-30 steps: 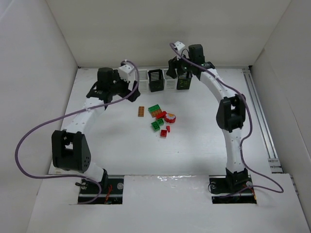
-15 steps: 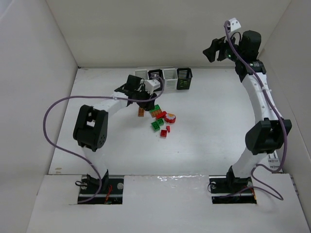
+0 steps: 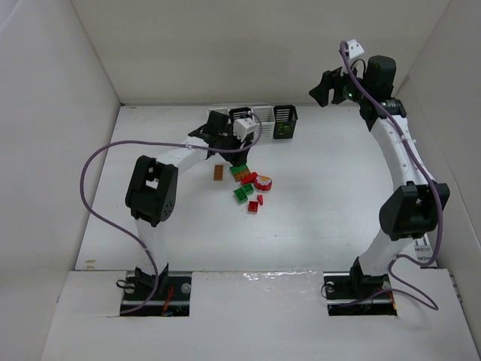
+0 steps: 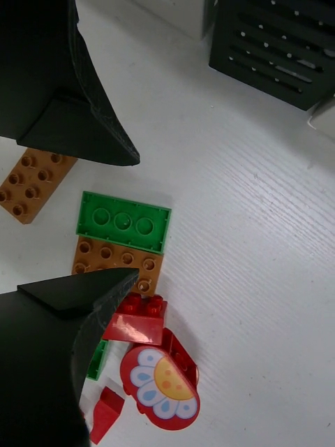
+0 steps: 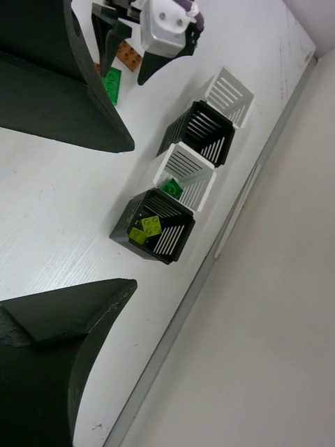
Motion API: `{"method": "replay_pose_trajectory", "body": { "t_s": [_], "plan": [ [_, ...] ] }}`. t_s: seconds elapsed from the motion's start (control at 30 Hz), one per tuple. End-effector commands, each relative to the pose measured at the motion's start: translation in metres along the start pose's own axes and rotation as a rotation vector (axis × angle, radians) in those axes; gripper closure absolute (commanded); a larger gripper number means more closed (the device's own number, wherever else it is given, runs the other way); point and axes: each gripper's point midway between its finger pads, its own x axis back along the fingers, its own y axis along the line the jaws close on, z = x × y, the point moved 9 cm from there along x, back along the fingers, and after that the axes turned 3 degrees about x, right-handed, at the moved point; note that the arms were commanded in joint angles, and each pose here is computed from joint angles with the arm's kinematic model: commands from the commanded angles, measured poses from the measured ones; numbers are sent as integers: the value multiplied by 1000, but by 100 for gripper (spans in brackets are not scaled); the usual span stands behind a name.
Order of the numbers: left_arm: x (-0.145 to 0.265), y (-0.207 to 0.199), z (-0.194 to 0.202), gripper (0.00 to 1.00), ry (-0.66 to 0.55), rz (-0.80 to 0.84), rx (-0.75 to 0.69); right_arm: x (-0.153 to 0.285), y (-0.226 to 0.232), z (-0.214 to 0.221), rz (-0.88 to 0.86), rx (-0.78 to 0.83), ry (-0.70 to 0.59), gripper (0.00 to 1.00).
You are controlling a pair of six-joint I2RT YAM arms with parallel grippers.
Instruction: Sort the legos into containers by color
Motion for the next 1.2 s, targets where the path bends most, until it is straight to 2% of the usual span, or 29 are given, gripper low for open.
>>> {"method": "replay_pose_trajectory", "body": {
  "t_s": [0.0, 0.2, 0.6, 1.17],
  "plan": [
    [-7, -5, -13, 43, -21, -44, -12, 10, 2, -17, -10, 39, -58, 22],
    [-21, -11, -5, 43, 26, -100, -2, 12, -1, -16, -12, 32, -51, 22],
    [-24, -9, -1, 44, 30, -163, 91, 9, -1, -13, -31, 28, -46, 22],
    [-23, 14, 23, 45, 90, -280, 183, 2, -4, -11, -40, 28, -48, 21]
  ]
}}
